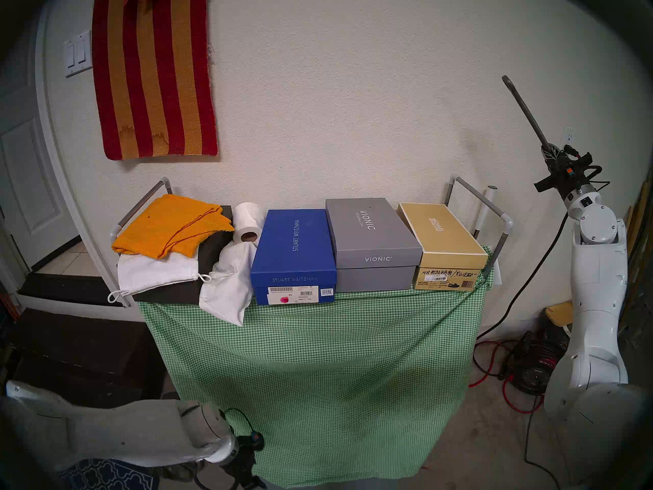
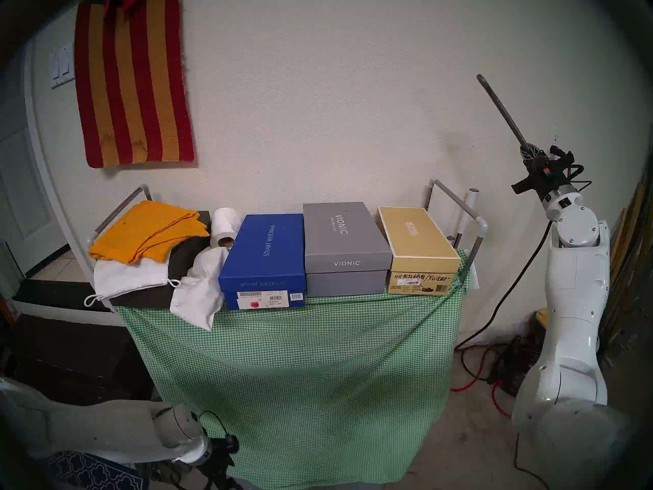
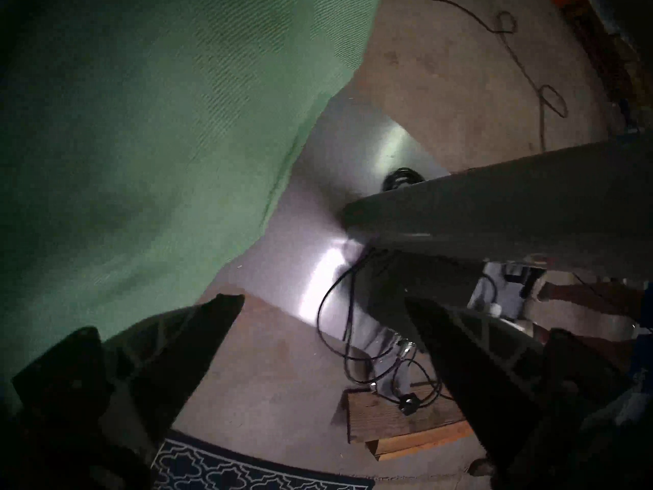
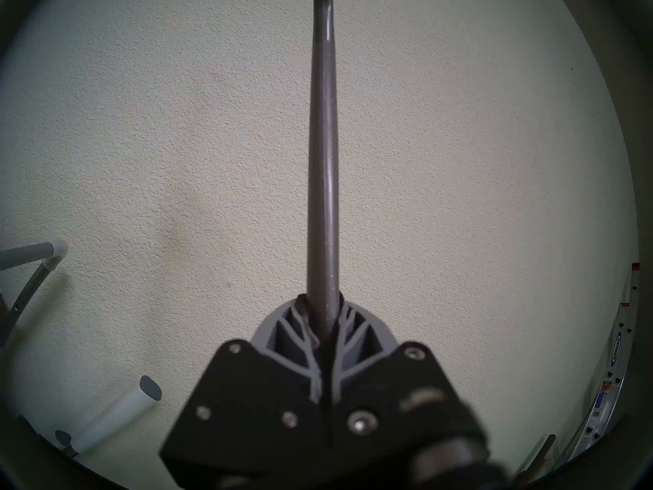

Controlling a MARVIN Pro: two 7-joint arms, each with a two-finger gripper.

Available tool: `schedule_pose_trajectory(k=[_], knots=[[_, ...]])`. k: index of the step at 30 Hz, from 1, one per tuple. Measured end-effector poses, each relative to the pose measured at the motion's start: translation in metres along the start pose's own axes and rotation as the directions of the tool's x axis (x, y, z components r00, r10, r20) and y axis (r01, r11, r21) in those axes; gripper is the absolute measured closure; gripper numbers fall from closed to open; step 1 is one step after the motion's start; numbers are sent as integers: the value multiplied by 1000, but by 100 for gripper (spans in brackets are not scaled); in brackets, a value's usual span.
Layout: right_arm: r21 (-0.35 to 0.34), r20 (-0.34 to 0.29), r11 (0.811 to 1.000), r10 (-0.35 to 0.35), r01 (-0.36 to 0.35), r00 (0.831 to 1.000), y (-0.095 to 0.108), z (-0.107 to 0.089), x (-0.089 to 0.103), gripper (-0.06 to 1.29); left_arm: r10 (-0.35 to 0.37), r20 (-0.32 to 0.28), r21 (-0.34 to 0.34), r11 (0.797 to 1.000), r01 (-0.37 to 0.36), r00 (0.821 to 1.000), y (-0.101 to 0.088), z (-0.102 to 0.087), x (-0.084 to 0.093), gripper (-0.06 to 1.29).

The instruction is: Lift the object off the cloth, cover the shoe rack with the cloth, put the object back

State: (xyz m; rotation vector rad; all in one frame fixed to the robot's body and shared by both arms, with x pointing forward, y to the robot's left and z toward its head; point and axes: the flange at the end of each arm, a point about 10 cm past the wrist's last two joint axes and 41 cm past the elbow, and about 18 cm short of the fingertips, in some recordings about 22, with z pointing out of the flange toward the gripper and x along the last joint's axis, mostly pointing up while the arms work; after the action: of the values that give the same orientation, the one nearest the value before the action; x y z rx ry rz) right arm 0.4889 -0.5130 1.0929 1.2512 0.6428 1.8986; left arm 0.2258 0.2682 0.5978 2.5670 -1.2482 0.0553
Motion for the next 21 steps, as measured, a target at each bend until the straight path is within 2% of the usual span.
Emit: schedule_pose_trajectory(k=[3, 7, 15, 21], knots=[[0, 0, 1000, 0, 0, 1000, 0, 0, 0, 122, -45, -9, 77, 996, 46, 999, -25, -15, -11, -3], [0, 0, 1000, 0, 0, 1000, 0, 0, 0, 122, -76, -38, 123, 989, 80, 996, -37, -30, -19, -3], [0, 0, 1000, 0, 0, 1000, 0, 0, 0, 122, -89, -133, 145, 983, 108, 987, -27, -50, -23, -3], [0, 0, 1000, 0, 0, 1000, 0, 0, 0, 122, -97, -210, 186, 973, 137, 973, -16, -65, -28, -3]])
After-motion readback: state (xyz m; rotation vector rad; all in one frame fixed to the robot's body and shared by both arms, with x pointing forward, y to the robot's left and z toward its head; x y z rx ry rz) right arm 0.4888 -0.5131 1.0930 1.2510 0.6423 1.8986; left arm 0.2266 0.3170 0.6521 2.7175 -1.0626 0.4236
